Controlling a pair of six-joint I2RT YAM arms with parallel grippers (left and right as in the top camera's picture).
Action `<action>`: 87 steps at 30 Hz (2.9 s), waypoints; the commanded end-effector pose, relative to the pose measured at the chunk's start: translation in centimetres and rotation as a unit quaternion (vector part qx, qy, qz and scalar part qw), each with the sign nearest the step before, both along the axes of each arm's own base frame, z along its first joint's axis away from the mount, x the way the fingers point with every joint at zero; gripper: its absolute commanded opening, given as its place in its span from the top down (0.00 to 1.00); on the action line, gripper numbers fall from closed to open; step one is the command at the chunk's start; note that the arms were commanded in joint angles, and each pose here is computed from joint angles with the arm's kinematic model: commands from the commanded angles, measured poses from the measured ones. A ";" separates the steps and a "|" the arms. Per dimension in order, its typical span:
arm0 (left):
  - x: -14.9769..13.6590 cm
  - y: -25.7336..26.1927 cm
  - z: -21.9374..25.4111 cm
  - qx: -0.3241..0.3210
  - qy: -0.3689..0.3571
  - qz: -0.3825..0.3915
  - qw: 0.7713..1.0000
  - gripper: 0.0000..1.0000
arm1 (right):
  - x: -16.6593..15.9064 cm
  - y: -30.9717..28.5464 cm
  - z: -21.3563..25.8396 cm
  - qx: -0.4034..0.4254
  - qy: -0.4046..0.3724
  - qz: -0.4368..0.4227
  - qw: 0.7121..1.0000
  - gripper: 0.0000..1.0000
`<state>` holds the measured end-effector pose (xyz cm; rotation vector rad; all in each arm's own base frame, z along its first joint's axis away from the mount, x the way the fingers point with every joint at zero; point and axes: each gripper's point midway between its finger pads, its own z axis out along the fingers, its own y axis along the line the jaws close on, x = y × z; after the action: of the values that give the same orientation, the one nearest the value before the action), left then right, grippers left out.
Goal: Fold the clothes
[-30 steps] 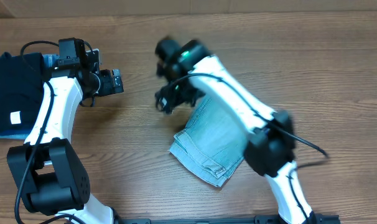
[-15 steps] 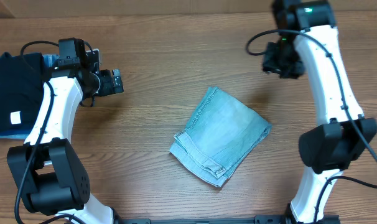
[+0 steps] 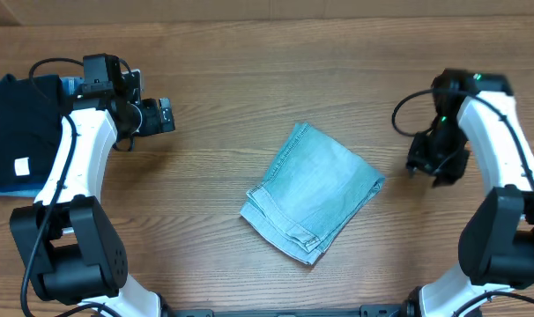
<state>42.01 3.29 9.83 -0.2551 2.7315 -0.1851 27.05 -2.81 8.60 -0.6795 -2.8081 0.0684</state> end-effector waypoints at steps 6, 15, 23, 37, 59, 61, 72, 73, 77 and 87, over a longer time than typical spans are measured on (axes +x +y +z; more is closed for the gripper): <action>0.4 -0.2 1.2 -0.006 -0.015 0.005 1.000 0.00 | -0.4 2.8 -6.7 0.069 -0.034 -0.010 0.997 0.56; 0.4 -0.2 1.2 -0.006 -0.015 0.004 1.000 0.00 | 4.9 8.2 -7.4 0.122 -0.149 0.054 0.980 0.56; 0.3 -0.3 1.2 -0.010 -0.014 0.003 1.000 0.00 | 6.6 15.1 -6.7 0.168 -0.202 0.124 0.957 0.56; -7.7 -9.6 -2.9 -0.181 0.162 -0.074 0.967 0.00 | 2.5 8.3 -6.8 0.105 -0.091 0.021 0.990 0.53; -12.6 -19.0 -8.4 -0.246 0.276 -0.206 0.906 0.00 | -0.4 16.6 -6.0 0.196 -0.062 0.129 0.970 0.44; -12.9 -19.2 -9.0 -0.256 0.287 -0.203 0.901 0.00 | -0.1 16.8 -6.0 0.201 -0.069 0.130 0.969 0.44; -13.1 -20.6 -9.5 -0.274 0.290 -0.214 0.892 0.00 | -0.1 19.6 -5.4 0.247 -0.080 0.149 0.954 0.45; -12.9 -20.8 -9.4 -0.281 0.284 -0.216 0.891 0.00 | 0.0 20.0 -5.4 0.253 -0.084 0.152 0.952 0.44; -12.4 -21.6 -9.3 -0.289 0.267 -0.227 0.891 0.09 | 0.0 20.8 -5.3 0.258 -0.090 0.163 0.948 0.45; -12.2 -22.0 -9.4 -0.286 0.259 -0.237 0.892 0.96 | 0.2 20.9 -5.3 0.259 -0.094 0.165 0.947 0.44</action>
<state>30.40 -18.31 0.85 0.2361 3.1316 -1.2070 26.89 17.15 2.72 -0.1257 -2.8905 -0.6325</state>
